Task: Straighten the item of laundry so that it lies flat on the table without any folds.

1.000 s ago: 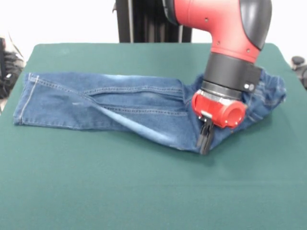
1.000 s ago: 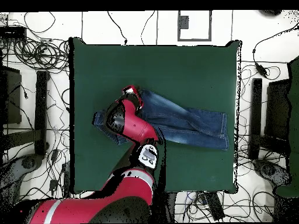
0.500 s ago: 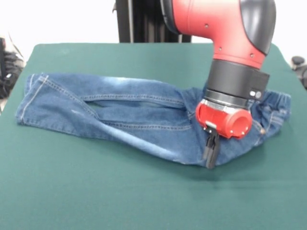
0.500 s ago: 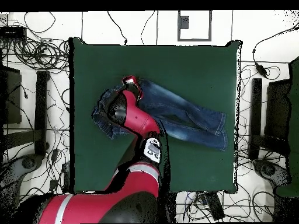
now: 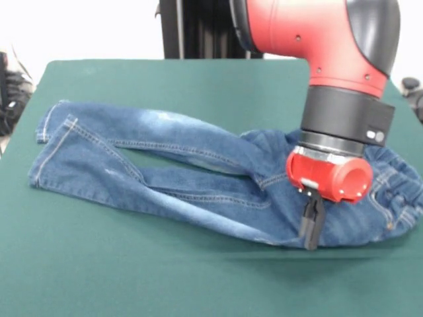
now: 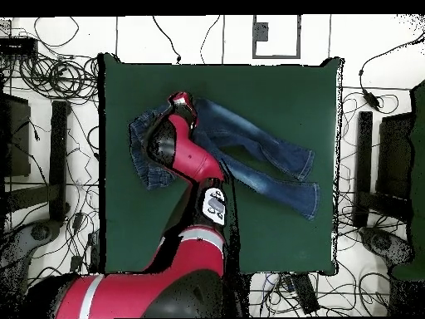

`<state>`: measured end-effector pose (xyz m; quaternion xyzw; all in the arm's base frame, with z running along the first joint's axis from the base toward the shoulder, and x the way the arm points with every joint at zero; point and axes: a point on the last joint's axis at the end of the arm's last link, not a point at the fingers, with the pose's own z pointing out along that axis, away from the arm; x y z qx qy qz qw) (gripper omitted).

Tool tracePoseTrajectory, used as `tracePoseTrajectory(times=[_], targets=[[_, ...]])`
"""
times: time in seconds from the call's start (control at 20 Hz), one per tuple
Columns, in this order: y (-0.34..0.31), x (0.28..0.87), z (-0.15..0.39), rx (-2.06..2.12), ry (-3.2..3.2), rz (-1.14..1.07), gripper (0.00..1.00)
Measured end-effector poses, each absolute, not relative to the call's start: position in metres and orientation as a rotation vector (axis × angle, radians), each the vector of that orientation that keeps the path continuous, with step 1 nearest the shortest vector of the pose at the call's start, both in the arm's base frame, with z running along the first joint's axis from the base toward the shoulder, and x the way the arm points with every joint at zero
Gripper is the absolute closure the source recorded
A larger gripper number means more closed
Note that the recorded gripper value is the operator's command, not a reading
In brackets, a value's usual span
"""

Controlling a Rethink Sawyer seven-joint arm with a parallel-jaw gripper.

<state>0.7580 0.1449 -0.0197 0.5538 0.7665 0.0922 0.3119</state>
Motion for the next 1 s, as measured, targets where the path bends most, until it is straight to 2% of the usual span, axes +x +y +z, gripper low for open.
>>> tracePoseTrajectory(times=[0.45, 0.5, 0.65, 1.0], targets=[[0.161, 0.774, -0.025, 1.533, 1.965, 0.282, 1.00], [0.167, 0.770, -0.025, 1.558, 1.935, 0.238, 0.00], [0.172, 0.767, -0.024, 1.552, 1.942, 0.222, 0.00], [0.225, 0.721, 0.005, 1.479, 2.270, 0.100, 0.00]])
